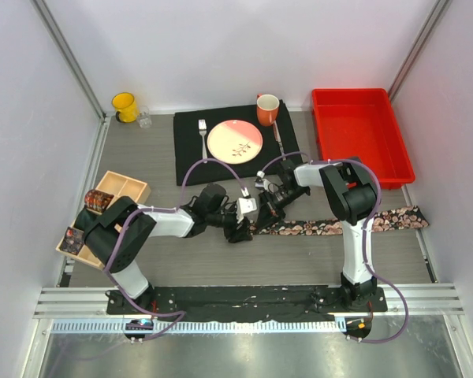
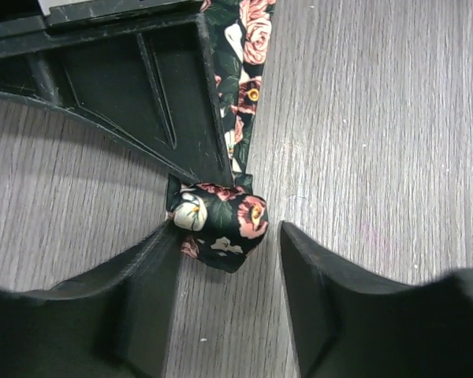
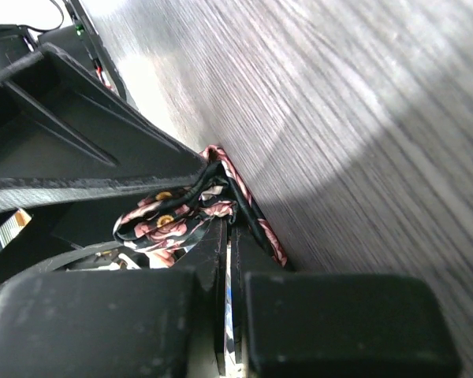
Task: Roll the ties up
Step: Roll the tie at the center of the board.
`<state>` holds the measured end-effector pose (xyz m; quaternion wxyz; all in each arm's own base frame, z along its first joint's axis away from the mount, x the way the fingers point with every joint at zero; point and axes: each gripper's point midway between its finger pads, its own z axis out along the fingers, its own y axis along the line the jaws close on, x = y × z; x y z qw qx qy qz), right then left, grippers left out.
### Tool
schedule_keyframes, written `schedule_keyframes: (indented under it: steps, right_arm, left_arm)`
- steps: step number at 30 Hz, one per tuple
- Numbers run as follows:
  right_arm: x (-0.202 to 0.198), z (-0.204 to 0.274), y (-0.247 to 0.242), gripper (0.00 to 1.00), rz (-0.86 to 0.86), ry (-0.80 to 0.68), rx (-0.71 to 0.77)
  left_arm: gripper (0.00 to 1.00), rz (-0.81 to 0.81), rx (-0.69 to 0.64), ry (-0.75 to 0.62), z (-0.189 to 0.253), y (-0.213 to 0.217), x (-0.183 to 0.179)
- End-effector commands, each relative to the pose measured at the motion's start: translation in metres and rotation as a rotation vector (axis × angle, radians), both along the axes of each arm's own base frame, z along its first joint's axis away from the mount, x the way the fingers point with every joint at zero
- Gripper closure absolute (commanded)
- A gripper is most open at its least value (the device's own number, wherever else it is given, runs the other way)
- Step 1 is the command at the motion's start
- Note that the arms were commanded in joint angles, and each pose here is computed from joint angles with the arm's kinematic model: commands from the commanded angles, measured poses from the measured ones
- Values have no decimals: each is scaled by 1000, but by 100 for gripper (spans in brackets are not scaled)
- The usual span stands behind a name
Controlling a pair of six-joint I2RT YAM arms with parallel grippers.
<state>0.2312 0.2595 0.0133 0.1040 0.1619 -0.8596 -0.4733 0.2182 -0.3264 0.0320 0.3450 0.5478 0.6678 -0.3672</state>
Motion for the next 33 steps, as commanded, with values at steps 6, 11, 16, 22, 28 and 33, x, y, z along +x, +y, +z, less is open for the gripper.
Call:
schedule_keyframes:
  steps: [6, 11, 16, 22, 28, 33]
  right_arm:
    - [0, -28, -17, 99, 67, -74, -90]
    - [0, -26, -17, 99, 65, -71, -88]
    - [2, -26, -16, 99, 60, -71, -92]
    - [7, -24, -14, 99, 36, -69, -96]
    - [7, -21, -12, 99, 31, -66, -88]
    - [9, -19, -10, 99, 22, -68, -84]
  left_arm:
    - [32, -56, -23, -150, 20, -3, 11]
    - [31, -102, -21, -189, 20, -3, 12]
    - [39, -132, -53, -148, 24, -6, 2]
    - [48, -114, -108, -134, 39, -18, 0]
    - [53, -76, -94, -132, 33, -24, 10]
    - [59, -64, -92, -102, 31, -30, 12]
